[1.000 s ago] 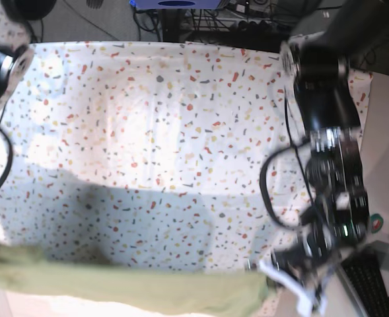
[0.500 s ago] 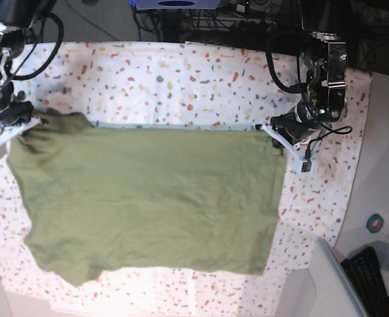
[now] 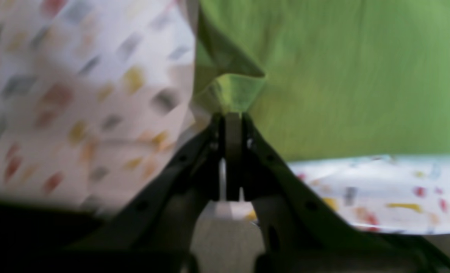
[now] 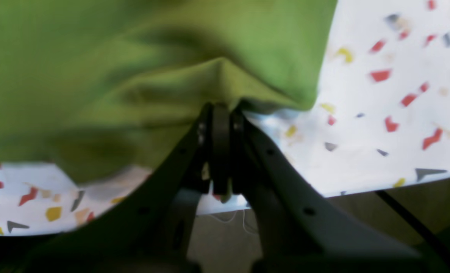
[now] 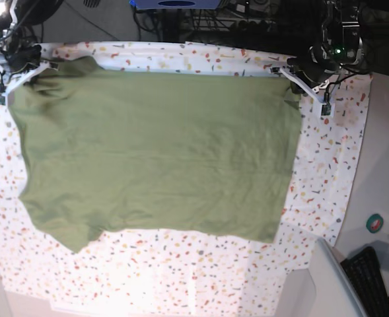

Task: Layout the t-shirt on the table in an organized manner, then fold the t-shirt properly
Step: 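Lower the shirt flat onto the cloth with both grippers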

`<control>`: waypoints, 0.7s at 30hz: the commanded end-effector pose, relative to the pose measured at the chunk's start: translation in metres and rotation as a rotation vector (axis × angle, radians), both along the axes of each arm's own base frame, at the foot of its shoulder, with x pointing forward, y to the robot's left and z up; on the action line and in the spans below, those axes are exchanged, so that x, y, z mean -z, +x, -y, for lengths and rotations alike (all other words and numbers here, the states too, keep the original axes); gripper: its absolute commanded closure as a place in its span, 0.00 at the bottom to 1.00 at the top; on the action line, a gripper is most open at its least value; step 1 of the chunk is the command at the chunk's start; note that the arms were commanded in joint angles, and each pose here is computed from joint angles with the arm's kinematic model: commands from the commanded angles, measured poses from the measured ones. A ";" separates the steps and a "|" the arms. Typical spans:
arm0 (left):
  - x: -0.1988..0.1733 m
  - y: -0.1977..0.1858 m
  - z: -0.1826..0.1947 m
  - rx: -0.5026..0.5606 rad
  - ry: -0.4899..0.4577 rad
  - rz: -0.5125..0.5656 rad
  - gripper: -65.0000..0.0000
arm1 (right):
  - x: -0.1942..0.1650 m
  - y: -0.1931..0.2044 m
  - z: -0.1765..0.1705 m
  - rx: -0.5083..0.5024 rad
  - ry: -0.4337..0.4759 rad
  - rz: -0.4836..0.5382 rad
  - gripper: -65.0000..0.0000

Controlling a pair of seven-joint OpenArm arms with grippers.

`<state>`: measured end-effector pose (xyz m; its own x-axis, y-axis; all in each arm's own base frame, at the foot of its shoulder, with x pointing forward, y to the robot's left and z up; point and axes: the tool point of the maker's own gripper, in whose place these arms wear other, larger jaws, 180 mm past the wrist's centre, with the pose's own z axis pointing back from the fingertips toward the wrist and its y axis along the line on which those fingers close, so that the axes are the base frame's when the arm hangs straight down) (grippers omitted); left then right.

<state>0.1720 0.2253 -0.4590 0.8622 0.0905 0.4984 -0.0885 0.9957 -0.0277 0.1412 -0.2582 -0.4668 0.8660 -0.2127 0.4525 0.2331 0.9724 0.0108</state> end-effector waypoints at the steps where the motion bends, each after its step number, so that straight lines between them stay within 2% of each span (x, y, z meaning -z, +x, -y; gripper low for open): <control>1: -0.017 0.013 -0.001 0.009 0.006 0.071 1.00 | -0.013 0.009 0.008 -0.009 -0.033 0.044 1.00; 5: -0.035 0.021 0.004 0.026 0.008 0.117 1.00 | -0.032 0.017 0.003 -0.036 -0.051 0.065 1.00; 9: -0.043 0.035 0.007 0.025 -0.002 0.108 1.00 | -0.046 0.040 0.001 -0.047 -0.052 0.074 1.00; 17: -0.051 0.070 0.019 0.005 -0.042 0.159 1.00 | -0.042 0.091 0.000 -0.022 0.005 0.096 1.00; 21: -0.040 0.080 0.014 -0.018 -0.053 0.139 1.00 | -0.034 0.106 0.005 -0.013 0.024 0.087 1.00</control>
<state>0.2440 0.2088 -0.4281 0.8052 0.1369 0.5770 -0.1007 0.9904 -0.0944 0.2379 -0.2520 -0.4443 0.8462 -0.2293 0.4810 0.2189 0.9726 0.0786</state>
